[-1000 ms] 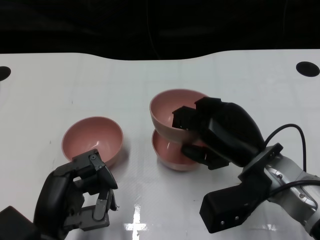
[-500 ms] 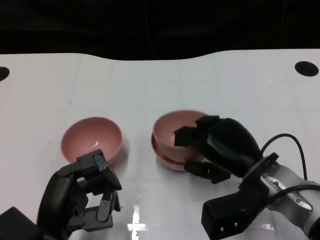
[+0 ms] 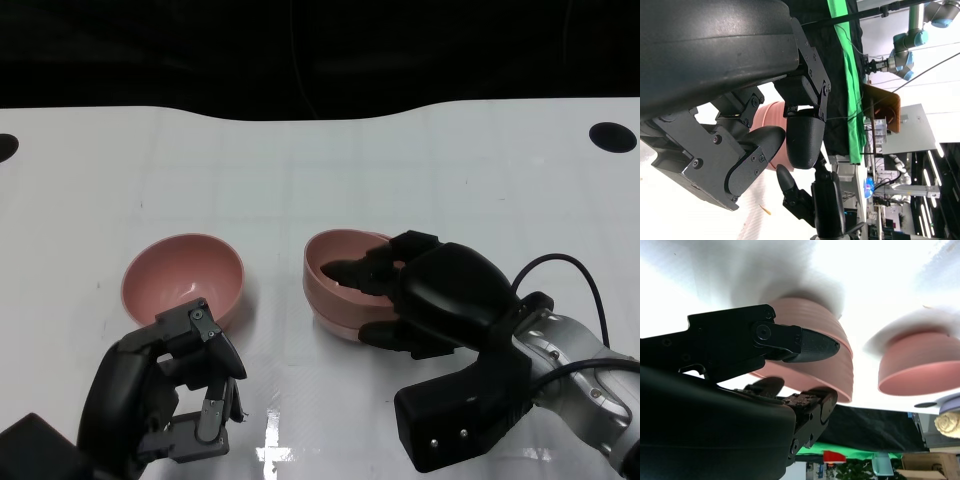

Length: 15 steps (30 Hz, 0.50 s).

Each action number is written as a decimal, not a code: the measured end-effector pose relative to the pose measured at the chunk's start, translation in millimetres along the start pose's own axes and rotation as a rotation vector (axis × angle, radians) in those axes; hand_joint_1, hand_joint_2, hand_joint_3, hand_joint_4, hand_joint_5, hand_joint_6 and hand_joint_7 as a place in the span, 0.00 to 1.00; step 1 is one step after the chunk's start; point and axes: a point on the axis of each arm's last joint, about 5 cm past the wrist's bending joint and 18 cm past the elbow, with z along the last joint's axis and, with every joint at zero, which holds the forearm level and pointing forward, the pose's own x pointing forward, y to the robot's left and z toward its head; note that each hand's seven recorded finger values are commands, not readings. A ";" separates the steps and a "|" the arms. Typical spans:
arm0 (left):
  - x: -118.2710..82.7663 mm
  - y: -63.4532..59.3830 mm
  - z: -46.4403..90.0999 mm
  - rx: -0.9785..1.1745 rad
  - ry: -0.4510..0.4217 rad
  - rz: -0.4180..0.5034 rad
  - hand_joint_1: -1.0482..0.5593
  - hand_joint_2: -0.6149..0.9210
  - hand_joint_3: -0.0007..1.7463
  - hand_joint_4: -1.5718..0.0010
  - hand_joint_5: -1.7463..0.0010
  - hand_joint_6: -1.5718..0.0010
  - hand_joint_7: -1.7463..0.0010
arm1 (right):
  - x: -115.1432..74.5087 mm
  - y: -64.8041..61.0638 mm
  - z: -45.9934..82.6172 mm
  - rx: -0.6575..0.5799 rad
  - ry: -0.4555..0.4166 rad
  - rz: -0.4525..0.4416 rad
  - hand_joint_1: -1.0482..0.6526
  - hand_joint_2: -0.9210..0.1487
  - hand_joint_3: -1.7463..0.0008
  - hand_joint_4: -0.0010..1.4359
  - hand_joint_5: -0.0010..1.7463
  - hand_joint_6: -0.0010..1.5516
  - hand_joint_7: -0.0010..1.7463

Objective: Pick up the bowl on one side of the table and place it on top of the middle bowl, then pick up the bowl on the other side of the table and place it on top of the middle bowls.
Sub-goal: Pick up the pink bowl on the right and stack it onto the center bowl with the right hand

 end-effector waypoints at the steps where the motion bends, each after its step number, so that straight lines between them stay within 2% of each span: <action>1: 0.0 0.1 0.0 0.000 0.000 0.000 0.58 0.63 0.83 0.44 0.01 0.48 0.11 | -1.6 -0.3 1.1 0.004 0.003 -0.008 0.09 0.00 0.74 0.00 0.19 0.12 0.00; 4: 0.2 0.3 -0.1 0.001 0.000 0.000 0.58 0.63 0.83 0.45 0.01 0.49 0.11 | -5.4 -3.6 4.5 0.013 0.005 -0.048 0.08 0.00 0.74 0.00 0.21 0.12 0.00; 9: 0.4 0.6 -0.2 0.002 0.000 0.001 0.58 0.63 0.83 0.45 0.00 0.49 0.10 | -15.7 -16.7 3.7 0.024 0.024 -0.130 0.08 0.00 0.74 0.00 0.20 0.11 0.00; 15: 0.6 1.7 -1.5 0.002 0.006 0.004 0.58 0.63 0.84 0.45 0.00 0.49 0.10 | -30.3 -23.2 1.8 0.076 0.019 -0.183 0.10 0.00 0.78 0.00 0.26 0.13 0.01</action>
